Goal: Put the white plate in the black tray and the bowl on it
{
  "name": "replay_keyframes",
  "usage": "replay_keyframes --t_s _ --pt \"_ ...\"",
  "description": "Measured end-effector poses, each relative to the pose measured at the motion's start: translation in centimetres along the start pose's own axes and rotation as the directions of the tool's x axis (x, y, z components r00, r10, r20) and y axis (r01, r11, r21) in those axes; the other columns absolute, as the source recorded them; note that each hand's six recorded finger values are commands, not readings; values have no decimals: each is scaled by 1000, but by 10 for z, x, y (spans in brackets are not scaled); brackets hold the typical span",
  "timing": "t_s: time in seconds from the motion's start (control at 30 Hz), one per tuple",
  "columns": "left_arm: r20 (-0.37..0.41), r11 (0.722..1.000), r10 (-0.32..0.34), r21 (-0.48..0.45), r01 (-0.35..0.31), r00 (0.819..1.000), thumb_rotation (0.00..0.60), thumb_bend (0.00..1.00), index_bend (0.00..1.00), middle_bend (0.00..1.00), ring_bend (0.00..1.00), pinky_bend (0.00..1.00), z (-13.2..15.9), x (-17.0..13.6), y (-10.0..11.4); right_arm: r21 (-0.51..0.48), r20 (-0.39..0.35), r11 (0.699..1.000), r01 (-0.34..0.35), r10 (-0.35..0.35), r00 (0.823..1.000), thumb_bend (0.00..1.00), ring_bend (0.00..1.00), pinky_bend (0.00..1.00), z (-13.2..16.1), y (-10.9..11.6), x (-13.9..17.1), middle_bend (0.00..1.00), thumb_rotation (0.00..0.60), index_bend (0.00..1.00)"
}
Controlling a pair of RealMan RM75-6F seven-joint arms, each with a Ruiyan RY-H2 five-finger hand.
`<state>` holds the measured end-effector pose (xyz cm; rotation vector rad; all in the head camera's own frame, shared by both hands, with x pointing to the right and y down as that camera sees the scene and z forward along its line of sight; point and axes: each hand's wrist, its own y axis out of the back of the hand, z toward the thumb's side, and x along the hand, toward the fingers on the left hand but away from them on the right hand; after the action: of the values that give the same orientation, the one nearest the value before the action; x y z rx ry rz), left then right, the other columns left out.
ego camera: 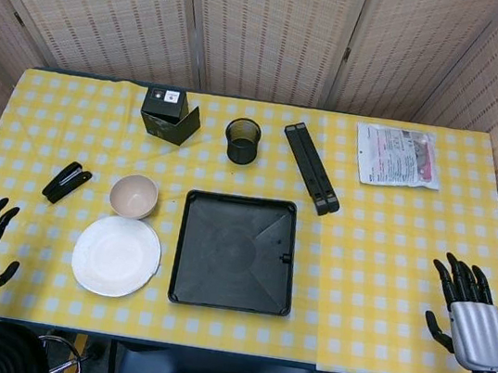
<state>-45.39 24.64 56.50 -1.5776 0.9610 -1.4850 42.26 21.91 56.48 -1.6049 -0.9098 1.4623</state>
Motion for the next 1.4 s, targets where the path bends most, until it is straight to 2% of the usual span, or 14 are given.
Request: replay_keyframes --t_s 0.33,0.4,0.47,0.5,0.6,0.7,0.73,0.83,0.9,1.0,1.2,1.4 --pt "38 1000 -19 -7 19 999 600 344 38 9 0 24 10 -2 -4 -1 -7 1000 12 -12 1000 404 0 0 0 3 4 0 600 0" --pt "57 1000 -17 -13 18 998 600 344 41 17 0 58 14 -6 -3 -1 -14 1000 11 -11 1000 405 0 0 1 3 5 0 600 0" --pt "74 1000 -14 -10 15 997 600 344 47 74 34 137 17 -9 -3 -10 -19 1000 13 -13 1000 405 0 0 3 3 5 0 600 0" --pt "89 1000 -15 -9 16 996 600 344 52 133 87 215 20 -11 -4 -12 -22 1000 15 -15 1000 405 0 0 4 4 5 0 600 0" --pt "134 1000 1 -22 2 991 600 344 117 415 367 572 29 -17 -6 -18 -40 1000 24 -24 999 405 0 0 9 5 4 0 600 0" --pt "167 999 48 -22 -45 985 600 316 196 829 742 898 36 -27 -10 -16 -63 1000 24 -25 998 405 0 0 16 3 3 0 600 0" --pt "169 998 55 -17 -53 984 600 295 236 940 856 973 37 -29 -11 -12 -63 1000 19 -19 998 405 0 0 16 2 3 0 600 0" --pt "177 997 80 9 -82 981 600 276 353 1000 982 1000 43 -36 -15 -7 -45 1000 3 -3 999 405 0 0 14 -1 3 0 600 0" --pt "203 995 97 11 -102 974 600 276 402 1000 998 1000 51 -42 -20 -11 -41 1000 0 0 999 405 0 0 14 0 3 0 600 0" --pt "237 996 89 8 -94 967 600 276 451 1000 1000 1000 57 -48 -33 -12 -49 1000 2 -2 999 405 0 0 15 1 5 0 600 0" --pt "264 999 47 -17 -44 963 600 283 473 1000 1000 1000 67 -49 -63 -9 -50 1000 -10 10 999 405 0 0 14 0 7 0 600 0" --pt "269 1000 13 -27 -6 963 600 288 448 1000 1000 1000 76 -43 -85 -8 -42 1000 -26 25 999 406 0 0 12 -2 5 0 600 0"
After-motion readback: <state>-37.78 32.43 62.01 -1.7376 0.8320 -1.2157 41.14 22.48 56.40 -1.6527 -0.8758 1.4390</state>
